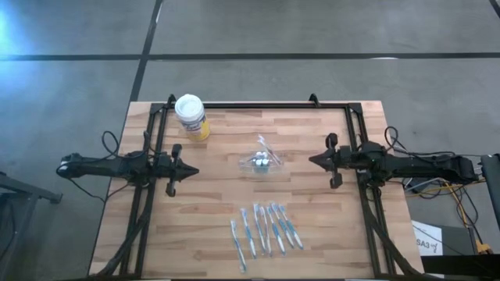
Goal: Pick & Place toothbrushing station
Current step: Put the blue toothbrush into the left section of the transparent organizer
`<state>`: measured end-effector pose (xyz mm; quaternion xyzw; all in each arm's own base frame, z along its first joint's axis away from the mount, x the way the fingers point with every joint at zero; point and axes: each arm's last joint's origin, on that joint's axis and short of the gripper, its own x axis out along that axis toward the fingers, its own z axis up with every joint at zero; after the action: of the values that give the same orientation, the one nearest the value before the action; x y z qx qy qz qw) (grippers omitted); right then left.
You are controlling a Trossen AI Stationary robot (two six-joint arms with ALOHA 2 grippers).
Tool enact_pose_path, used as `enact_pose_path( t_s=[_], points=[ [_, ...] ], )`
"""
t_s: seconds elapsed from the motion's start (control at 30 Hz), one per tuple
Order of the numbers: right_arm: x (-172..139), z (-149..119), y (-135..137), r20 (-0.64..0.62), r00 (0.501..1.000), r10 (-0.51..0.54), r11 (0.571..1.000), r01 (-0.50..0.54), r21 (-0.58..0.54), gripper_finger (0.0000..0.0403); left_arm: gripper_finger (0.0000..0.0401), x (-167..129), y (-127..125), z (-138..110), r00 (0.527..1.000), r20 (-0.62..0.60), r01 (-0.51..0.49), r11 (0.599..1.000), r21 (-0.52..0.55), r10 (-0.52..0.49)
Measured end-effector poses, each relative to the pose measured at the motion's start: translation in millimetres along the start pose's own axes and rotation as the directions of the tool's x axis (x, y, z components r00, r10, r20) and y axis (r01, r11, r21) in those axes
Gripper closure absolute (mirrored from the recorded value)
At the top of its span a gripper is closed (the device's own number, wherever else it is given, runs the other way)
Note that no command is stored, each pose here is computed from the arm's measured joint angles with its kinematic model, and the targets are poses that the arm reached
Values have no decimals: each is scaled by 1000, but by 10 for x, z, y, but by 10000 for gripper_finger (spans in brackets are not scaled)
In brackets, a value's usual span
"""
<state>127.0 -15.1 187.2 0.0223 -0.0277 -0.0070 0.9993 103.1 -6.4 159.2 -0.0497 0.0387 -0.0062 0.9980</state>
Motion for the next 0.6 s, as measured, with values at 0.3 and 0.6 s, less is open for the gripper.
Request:
enact_pose_path(
  t_s=[0.3,0.6],
  points=[
    [116,524,106,-442,895,-56,973,148,175,394,388,0,0,7,1000,7,0,1000,4,0],
    [428,693,506,-668,732,-136,929,328,170,394,387,0,-2,5,1000,5,6,1000,-3,-6]
  ],
)
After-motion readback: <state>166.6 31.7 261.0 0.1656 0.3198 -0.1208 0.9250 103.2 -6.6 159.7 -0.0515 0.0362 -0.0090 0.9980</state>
